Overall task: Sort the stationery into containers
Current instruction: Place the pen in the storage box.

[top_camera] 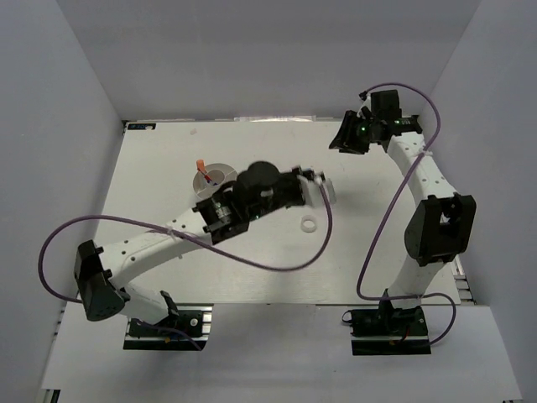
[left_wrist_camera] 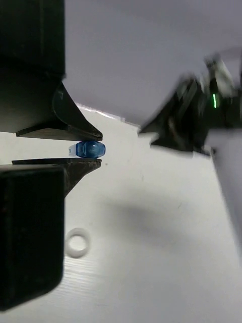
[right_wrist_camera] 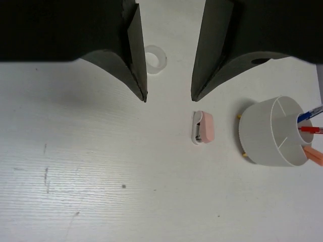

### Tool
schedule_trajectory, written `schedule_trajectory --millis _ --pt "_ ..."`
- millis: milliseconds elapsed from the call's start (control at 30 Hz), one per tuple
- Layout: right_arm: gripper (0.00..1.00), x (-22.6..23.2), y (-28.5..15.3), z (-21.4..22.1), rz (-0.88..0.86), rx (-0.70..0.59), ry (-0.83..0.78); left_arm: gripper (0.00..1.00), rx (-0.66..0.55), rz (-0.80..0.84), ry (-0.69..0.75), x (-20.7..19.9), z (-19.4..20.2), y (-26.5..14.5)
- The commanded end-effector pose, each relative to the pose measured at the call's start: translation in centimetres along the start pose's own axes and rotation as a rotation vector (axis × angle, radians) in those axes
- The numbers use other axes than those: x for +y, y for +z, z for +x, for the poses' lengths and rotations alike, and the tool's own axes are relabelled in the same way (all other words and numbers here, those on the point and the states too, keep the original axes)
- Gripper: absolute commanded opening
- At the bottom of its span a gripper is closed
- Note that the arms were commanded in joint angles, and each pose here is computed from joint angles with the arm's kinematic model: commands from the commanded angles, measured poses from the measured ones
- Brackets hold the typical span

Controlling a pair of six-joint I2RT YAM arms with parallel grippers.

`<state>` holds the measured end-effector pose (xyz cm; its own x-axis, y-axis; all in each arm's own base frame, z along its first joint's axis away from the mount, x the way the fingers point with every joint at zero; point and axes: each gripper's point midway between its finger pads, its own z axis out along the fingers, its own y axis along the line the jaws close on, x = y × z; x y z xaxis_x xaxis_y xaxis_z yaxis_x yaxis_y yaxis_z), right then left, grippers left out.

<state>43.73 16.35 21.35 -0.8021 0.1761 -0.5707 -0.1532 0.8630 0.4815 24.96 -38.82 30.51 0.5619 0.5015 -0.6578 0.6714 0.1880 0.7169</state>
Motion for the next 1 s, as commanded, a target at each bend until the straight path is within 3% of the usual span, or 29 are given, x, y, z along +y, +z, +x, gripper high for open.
schedule_trajectory --millis 0,167,200,300,433,500,600,733,967 --pt "0.46 -0.9 -0.1 -0.6 -0.010 0.005 -0.003 0.00 0.131 -0.188 -0.499 5.1 1.7 -1.8" --pt "0.42 -0.9 -0.5 -2.0 -0.066 -0.005 0.025 0.00 0.260 -0.292 -0.868 12.0 6.2 -0.8" --pt "0.42 -0.9 -0.5 -2.4 -0.080 -0.007 0.029 0.00 0.293 -0.346 -0.939 14.3 8.9 -1.0" --pt "0.41 -0.3 -0.6 -2.5 -0.138 -0.001 0.033 0.00 0.294 -0.354 -1.086 16.0 12.8 -0.5" --pt "0.40 -0.7 -0.4 -1.7 -0.156 0.021 0.047 0.00 0.293 -0.403 -1.329 18.8 20.3 -2.7" --pt "0.41 -1.1 -0.4 -1.1 -0.157 0.030 0.057 0.00 0.266 -0.382 -1.381 18.8 22.4 -3.5" --pt "0.40 -1.4 -0.4 -0.9 -0.161 0.028 0.067 0.00 0.168 -0.357 -1.371 19.6 22.3 -4.4" --pt "0.40 -2.0 -0.3 0.0 -0.162 0.048 0.088 0.00 0.122 -0.371 -1.324 19.1 24.1 -5.4" --pt "0.39 -2.3 0.3 1.5 -0.187 0.094 0.101 0.00 0.190 -0.387 -1.311 17.5 27.2 -5.7"
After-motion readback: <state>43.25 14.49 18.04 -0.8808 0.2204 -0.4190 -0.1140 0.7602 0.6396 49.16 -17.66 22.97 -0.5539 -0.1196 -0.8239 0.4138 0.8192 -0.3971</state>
